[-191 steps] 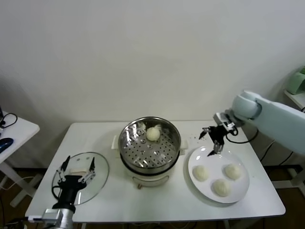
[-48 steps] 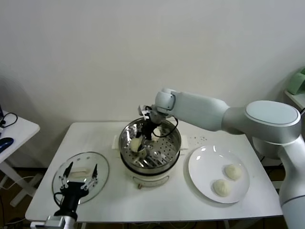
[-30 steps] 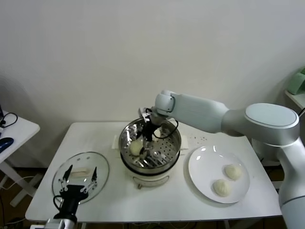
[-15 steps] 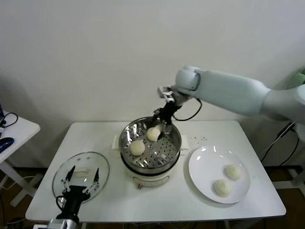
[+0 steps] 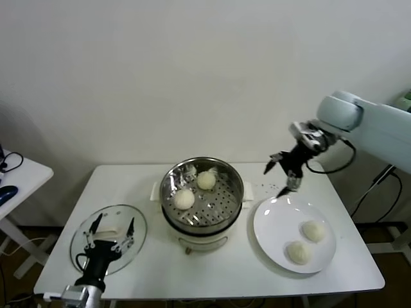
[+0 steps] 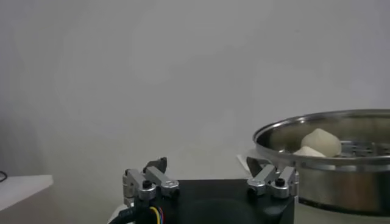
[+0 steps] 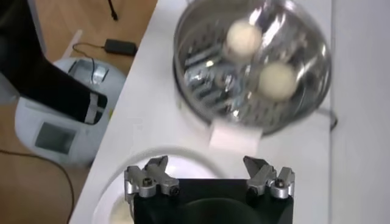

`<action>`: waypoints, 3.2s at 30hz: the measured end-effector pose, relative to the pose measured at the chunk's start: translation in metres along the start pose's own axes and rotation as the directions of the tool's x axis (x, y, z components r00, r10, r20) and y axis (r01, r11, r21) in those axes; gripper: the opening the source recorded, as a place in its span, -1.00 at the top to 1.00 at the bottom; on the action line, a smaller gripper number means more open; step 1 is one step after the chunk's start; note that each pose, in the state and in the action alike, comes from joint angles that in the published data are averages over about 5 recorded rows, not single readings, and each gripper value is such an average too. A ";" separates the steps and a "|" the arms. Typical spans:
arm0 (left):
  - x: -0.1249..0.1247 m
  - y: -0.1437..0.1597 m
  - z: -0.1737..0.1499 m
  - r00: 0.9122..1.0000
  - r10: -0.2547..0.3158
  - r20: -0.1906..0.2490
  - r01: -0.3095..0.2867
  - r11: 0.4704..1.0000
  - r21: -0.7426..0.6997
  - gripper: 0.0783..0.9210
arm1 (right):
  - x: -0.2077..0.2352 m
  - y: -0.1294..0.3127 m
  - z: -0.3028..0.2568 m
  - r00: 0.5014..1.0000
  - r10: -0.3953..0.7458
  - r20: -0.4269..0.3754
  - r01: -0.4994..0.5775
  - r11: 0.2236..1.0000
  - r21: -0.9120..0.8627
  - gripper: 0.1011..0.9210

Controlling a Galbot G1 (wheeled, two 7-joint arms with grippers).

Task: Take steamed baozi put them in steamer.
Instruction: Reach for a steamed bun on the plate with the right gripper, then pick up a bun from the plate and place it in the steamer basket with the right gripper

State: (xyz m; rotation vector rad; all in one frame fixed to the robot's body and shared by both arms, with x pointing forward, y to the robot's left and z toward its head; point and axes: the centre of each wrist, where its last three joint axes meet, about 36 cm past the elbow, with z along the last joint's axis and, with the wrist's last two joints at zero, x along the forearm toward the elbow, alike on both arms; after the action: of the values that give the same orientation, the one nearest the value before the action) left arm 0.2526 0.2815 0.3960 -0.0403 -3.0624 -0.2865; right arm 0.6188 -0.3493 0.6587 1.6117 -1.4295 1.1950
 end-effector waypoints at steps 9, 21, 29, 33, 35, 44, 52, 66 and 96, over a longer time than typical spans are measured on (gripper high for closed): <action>0.008 -0.005 0.001 1.000 -0.010 -0.012 0.010 1.000 0.001 -0.77 | -0.050 0.042 0.059 0.998 -0.004 -0.062 0.002 0.999 -0.038 -0.76; 0.019 -0.008 0.004 0.999 -0.037 -0.035 0.037 0.999 -0.003 -0.77 | -0.117 0.080 0.087 0.991 -0.063 -0.121 0.059 0.997 -0.039 -0.76; 0.019 -0.008 0.007 0.998 -0.047 -0.046 0.046 0.999 -0.006 -0.77 | -0.143 0.092 0.098 0.986 -0.093 -0.140 0.088 0.995 -0.043 -0.76; 0.017 -0.009 0.007 0.998 -0.047 -0.047 0.047 0.999 -0.007 -0.77 | -0.151 0.094 0.099 0.985 -0.095 -0.144 0.090 0.995 -0.040 -0.76; 0.017 -0.010 0.007 0.998 -0.048 -0.047 0.048 0.999 -0.007 -0.77 | -0.155 0.094 0.099 0.985 -0.095 -0.146 0.090 0.995 -0.037 -0.76; 0.019 -0.008 0.007 0.997 -0.056 -0.054 0.055 0.998 -0.015 -0.77 | -0.169 0.093 0.097 0.983 -0.106 -0.150 0.104 0.994 -0.023 -0.76; 0.018 -0.007 0.007 0.997 -0.062 -0.051 0.062 0.998 -0.009 -0.77 | -0.178 0.092 0.096 0.980 -0.123 -0.154 0.122 0.992 -0.015 -0.75; 0.016 -0.009 0.007 0.997 -0.062 -0.052 0.062 0.998 -0.001 -0.77 | -0.179 0.091 0.096 0.977 -0.133 -0.165 0.134 0.991 -0.004 -0.34; 0.010 -0.010 0.000 0.999 -0.030 -0.033 0.030 0.999 -0.014 -0.77 | -0.023 0.026 -0.042 0.935 0.173 -0.309 0.078 0.751 0.656 -0.28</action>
State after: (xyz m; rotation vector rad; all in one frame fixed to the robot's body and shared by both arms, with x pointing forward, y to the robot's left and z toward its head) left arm 0.2422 0.2718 0.3952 0.0097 -3.0303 -0.3057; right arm 0.5859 -0.3074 0.6499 1.6673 -0.8453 2.0741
